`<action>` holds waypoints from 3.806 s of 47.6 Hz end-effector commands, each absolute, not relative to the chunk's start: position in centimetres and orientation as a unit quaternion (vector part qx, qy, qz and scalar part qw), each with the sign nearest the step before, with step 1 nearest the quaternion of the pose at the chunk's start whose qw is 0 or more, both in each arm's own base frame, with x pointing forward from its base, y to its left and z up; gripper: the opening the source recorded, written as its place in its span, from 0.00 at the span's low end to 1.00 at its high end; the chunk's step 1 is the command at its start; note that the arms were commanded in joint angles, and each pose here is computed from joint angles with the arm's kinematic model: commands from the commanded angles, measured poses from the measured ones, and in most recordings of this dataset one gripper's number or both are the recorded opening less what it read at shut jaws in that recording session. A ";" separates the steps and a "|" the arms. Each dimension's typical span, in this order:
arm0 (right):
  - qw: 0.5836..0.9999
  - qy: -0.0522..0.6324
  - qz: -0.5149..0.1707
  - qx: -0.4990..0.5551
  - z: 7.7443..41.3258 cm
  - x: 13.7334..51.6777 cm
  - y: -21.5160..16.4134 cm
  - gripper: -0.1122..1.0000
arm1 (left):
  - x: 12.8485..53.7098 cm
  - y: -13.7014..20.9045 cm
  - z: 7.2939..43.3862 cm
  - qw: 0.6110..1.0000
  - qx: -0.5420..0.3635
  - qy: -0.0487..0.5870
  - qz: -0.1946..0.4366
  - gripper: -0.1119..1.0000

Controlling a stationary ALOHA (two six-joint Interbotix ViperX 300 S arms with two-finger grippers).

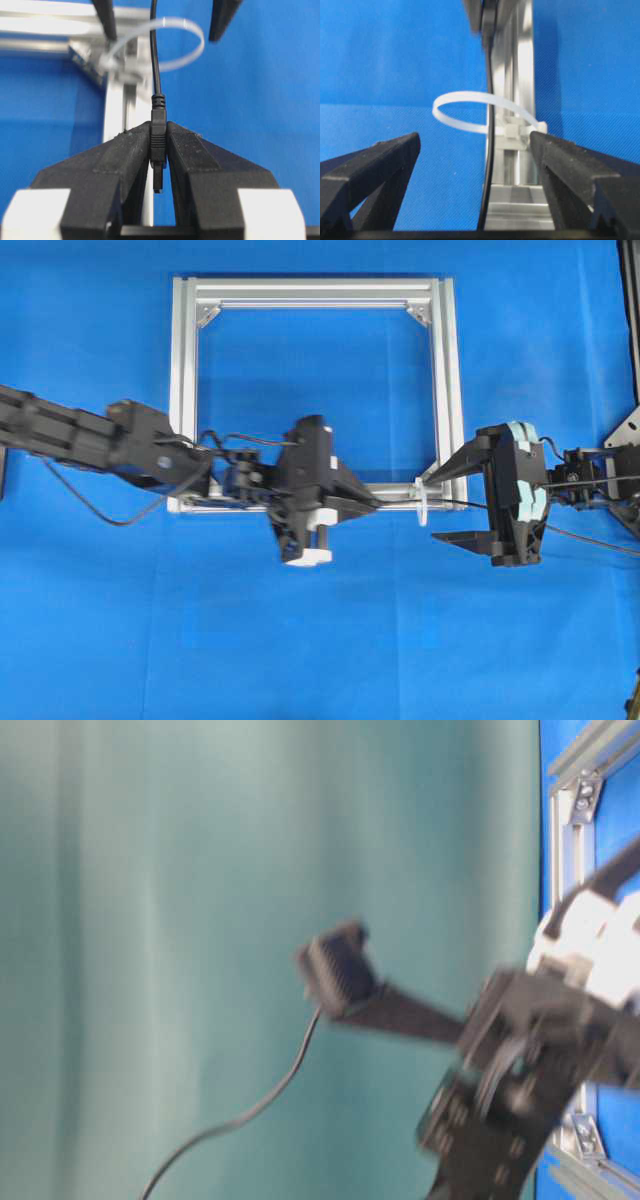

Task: Insert the wire through the string loop located on the right side.

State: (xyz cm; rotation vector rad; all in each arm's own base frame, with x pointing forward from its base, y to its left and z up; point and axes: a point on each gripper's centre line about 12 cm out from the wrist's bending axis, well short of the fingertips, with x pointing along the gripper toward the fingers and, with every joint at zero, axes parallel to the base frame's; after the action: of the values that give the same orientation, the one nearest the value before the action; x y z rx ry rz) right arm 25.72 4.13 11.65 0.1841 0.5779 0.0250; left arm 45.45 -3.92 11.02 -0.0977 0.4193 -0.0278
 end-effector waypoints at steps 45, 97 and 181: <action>0.960 0.261 0.019 0.096 13.4 26.2 4.3 0.93 | 23.3 -2.6 12.6 0.976 -0.062 0.210 -0.024 0.17; 0.961 0.257 0.020 0.097 13.8 26.1 4.3 0.93 | 21.0 -2.3 11.4 0.965 -0.058 0.253 -0.023 0.51; 0.971 0.222 0.024 0.090 19.5 25.2 3.0 0.92 | 21.9 -2.1 17.7 0.981 -0.051 0.184 -0.028 0.76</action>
State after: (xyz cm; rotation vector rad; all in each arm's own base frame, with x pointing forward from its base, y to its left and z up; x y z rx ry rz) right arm 24.81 3.06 18.66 0.1818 0.4762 0.0485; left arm 21.62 -2.10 17.23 -0.1040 0.3841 -0.0579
